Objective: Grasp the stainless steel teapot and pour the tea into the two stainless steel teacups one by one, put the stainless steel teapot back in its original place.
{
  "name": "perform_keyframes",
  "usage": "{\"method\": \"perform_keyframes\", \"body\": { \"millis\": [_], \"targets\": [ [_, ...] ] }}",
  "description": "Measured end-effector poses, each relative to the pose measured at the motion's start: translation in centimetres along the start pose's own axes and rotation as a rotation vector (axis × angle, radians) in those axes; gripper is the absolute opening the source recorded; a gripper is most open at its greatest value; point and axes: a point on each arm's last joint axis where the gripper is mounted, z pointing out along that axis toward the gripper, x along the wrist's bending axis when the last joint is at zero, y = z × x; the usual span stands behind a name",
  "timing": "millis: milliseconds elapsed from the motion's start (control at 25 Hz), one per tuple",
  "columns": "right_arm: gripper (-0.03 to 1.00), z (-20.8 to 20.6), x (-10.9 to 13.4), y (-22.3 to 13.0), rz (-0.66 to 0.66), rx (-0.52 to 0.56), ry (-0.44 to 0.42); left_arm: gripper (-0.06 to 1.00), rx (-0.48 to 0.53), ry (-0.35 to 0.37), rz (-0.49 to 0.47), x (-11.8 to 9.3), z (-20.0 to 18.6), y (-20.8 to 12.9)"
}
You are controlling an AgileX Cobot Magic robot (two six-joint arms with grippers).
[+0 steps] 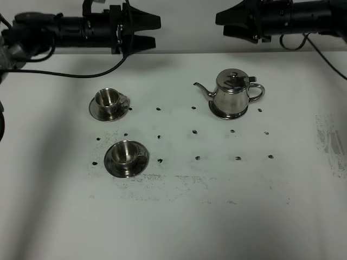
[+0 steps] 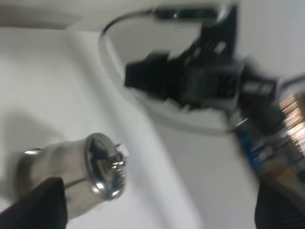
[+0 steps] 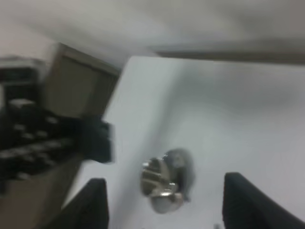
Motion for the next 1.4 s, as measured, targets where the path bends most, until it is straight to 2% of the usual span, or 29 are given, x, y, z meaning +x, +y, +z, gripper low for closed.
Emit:
{"method": "perform_keyframes", "body": {
  "millis": [80, 120, 280, 360, 520, 600, 640, 680, 760, 920, 1040, 1240, 1400],
  "targets": [
    [0.51, -0.5, 0.7, 0.7, -0.053, 0.020, -0.073, 0.77, 0.046, 0.073, 0.094, -1.6, -0.5, 1.1],
    [0.51, -0.8, 0.8, 0.8, -0.070, 0.032, -0.108, 0.76, 0.081, 0.134, 0.132, -2.0, -0.8, 1.4],
    [0.51, -2.1, 1.1, 0.6, -0.126, 0.117, -0.312, 0.76, 0.238, 0.374, 0.219, -2.4, -1.0, 0.9],
    [0.51, -3.1, 1.7, 0.4, -0.130, 0.151, -0.405, 0.76, 0.318, 0.472, 0.251, -3.2, -1.0, 0.1],
    [0.51, -5.3, 3.5, -0.5, -0.141, 0.215, -0.547, 0.76, 0.369, 0.541, 0.299, -7.1, -2.1, -0.5],
    [0.50, -6.4, 4.9, -1.2, -0.148, 0.245, -0.587, 0.74, 0.379, 0.573, 0.317, -8.8, -3.2, -0.9],
    [0.49, -7.1, 6.0, -1.5, -0.161, 0.247, -0.597, 0.72, 0.363, 0.616, 0.358, -11.2, -4.7, -1.3],
    [0.48, -8.4, 8.5, -1.9, -0.187, 0.239, -0.608, 0.70, 0.353, 0.636, 0.368, -11.8, -5.2, -1.7],
    [0.47, -9.9, 11.4, -2.6, -0.215, 0.224, -0.616, 0.67, 0.325, 0.664, 0.401, -14.0, -6.6, -2.4],
    [0.47, -12.0, 14.6, -5.3, -0.241, 0.218, -0.629, 0.63, 0.233, 0.730, 0.439, -17.2, -9.7, -5.0],
    [0.47, -13.0, 15.4, -7.6, -0.271, 0.171, -0.668, 0.62, 0.140, 0.800, 0.460, -18.8, -12.5, -7.6],
    [0.47, -14.7, 17.0, -10.2, -0.342, 0.061, -0.735, 0.62, -0.022, 0.931, 0.570, -23.4, -17.2, -13.2],
    [0.47, -15.3, 17.2, -11.7, -0.357, 0.027, -0.767, 0.62, -0.112, 1.040, 0.568, -26.1, -20.7, -18.3]
  ]
}}
